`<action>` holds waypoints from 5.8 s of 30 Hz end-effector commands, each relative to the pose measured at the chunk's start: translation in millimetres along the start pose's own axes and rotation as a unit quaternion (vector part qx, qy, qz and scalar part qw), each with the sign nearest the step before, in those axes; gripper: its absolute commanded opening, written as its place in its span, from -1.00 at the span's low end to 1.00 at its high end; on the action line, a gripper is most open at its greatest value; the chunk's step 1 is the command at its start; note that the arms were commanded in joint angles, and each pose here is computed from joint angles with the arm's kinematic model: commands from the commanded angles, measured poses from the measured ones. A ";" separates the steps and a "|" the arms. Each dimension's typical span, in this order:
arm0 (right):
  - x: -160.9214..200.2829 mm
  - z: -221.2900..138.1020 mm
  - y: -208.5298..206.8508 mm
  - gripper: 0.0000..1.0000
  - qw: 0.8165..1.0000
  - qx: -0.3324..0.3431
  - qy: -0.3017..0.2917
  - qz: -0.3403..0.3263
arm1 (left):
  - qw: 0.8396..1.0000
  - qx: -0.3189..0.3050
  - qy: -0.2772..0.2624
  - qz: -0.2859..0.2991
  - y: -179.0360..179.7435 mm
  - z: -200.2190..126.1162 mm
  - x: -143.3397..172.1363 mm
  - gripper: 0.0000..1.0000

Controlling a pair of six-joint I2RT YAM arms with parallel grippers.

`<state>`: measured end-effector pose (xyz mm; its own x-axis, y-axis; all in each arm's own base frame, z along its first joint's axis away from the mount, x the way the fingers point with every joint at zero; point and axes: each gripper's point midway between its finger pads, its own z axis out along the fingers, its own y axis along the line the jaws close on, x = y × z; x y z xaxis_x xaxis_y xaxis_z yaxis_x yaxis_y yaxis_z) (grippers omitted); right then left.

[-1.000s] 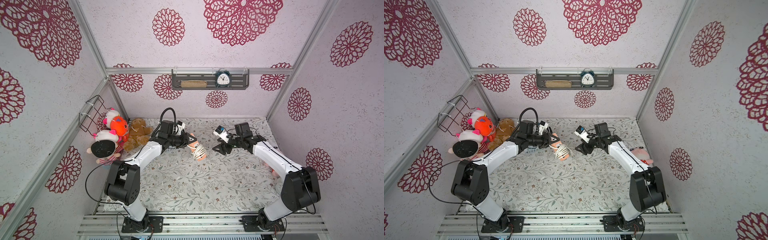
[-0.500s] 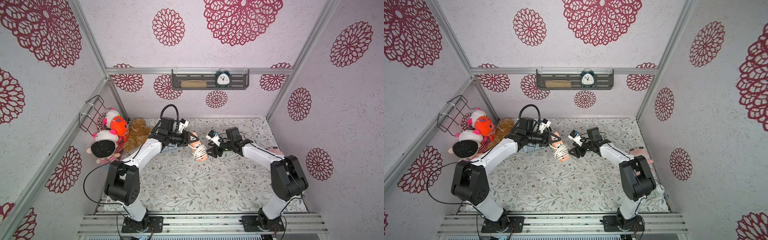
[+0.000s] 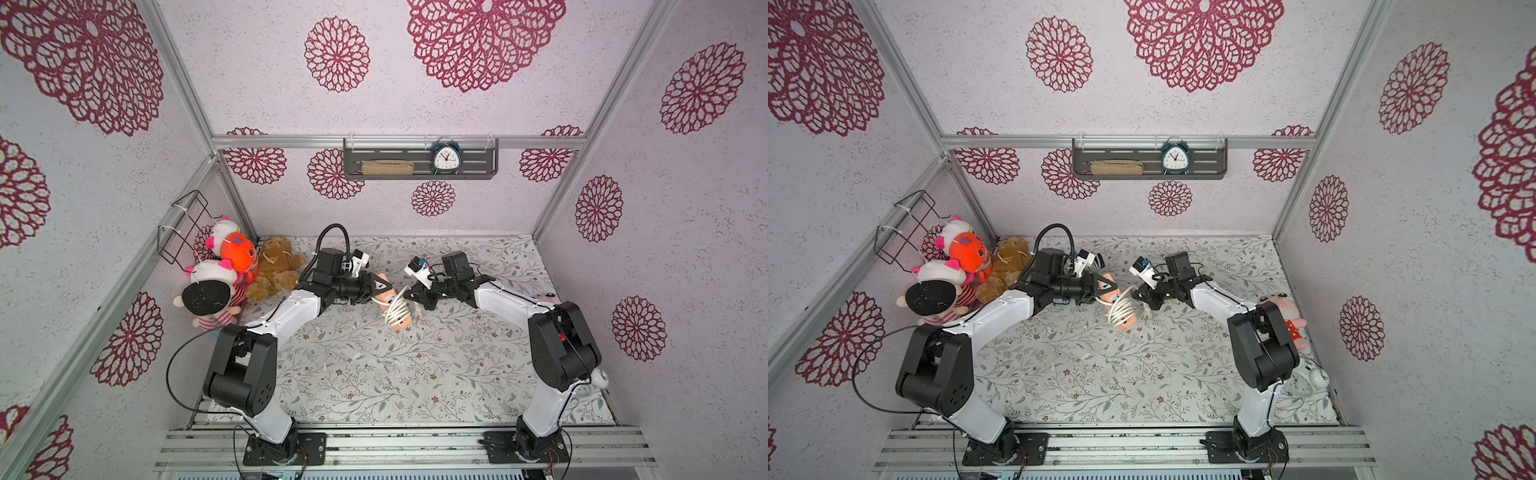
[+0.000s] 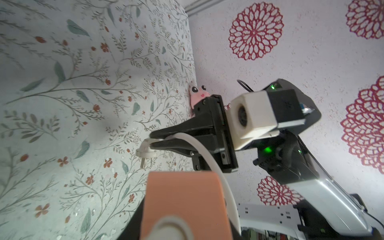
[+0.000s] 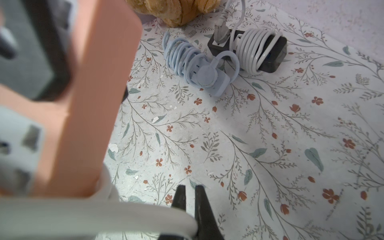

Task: Unwrap the cord wrapped around the power strip
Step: Unwrap the power cord from the power strip.

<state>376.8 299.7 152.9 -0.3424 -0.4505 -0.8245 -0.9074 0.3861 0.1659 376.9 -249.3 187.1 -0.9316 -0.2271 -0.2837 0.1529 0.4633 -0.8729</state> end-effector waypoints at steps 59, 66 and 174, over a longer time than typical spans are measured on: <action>142.9 -136.5 -68.3 -1.00 0.881 0.379 0.152 0.239 | 0.912 0.155 -0.355 -0.136 9.3 -109.4 -116.1 -1.00; 185.2 -121.9 -54.1 -1.00 0.878 0.344 0.171 0.287 | 0.910 0.116 -0.371 -0.142 18.5 -128.7 -112.4 -1.00; -57.4 -30.3 56.6 0.62 0.973 -0.018 -0.193 -0.124 | 0.977 0.203 0.051 -0.037 -110.1 -51.3 11.8 -1.00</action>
<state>347.3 328.7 203.6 -0.0763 -0.1873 -0.9793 -0.9606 0.2770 0.0219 340.4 -256.0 284.9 -0.9703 -0.1911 -0.1483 0.1320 0.0955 -0.9866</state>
